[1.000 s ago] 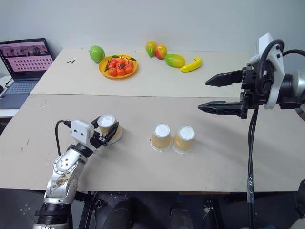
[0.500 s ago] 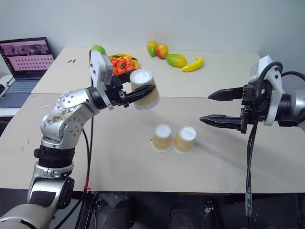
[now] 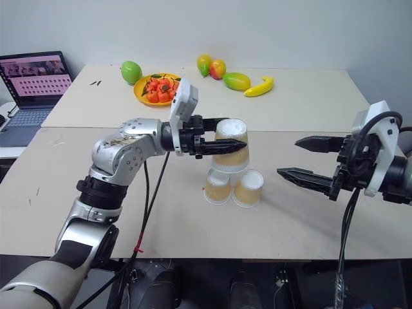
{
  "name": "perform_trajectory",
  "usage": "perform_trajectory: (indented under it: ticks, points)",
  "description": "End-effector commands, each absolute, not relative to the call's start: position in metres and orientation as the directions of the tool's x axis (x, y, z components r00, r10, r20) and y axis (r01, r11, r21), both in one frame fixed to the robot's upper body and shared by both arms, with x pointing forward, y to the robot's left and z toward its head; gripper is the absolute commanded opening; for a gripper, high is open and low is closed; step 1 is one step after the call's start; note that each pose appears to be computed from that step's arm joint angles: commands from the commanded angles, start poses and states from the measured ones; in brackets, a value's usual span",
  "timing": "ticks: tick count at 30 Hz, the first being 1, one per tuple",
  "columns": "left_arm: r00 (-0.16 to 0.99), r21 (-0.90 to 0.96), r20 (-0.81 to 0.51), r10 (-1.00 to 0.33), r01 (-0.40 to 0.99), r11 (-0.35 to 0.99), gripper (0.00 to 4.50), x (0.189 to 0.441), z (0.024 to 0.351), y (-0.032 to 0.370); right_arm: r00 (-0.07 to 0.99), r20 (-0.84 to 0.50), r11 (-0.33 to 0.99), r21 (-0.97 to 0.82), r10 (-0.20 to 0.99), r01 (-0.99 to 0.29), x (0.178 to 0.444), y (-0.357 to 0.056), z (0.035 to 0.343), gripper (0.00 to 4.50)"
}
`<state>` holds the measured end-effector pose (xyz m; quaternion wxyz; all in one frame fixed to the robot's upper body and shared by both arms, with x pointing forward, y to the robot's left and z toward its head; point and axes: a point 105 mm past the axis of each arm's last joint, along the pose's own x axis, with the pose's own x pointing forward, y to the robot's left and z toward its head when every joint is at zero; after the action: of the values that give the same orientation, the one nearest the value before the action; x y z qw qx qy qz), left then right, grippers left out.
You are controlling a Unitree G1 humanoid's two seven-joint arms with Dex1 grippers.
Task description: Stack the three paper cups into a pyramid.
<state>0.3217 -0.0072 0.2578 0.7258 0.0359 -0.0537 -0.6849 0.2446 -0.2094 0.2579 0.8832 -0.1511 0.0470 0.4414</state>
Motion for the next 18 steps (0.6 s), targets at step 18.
perform_trajectory:
  ticks: [18]
  points:
    - [0.014,0.224,-0.006,-1.0,0.975,0.012,2.94,0.328,0.236,-0.016,0.657,-0.162,0.605,-0.277,0.736,-0.746,0.231,-0.212,0.267,4.5]
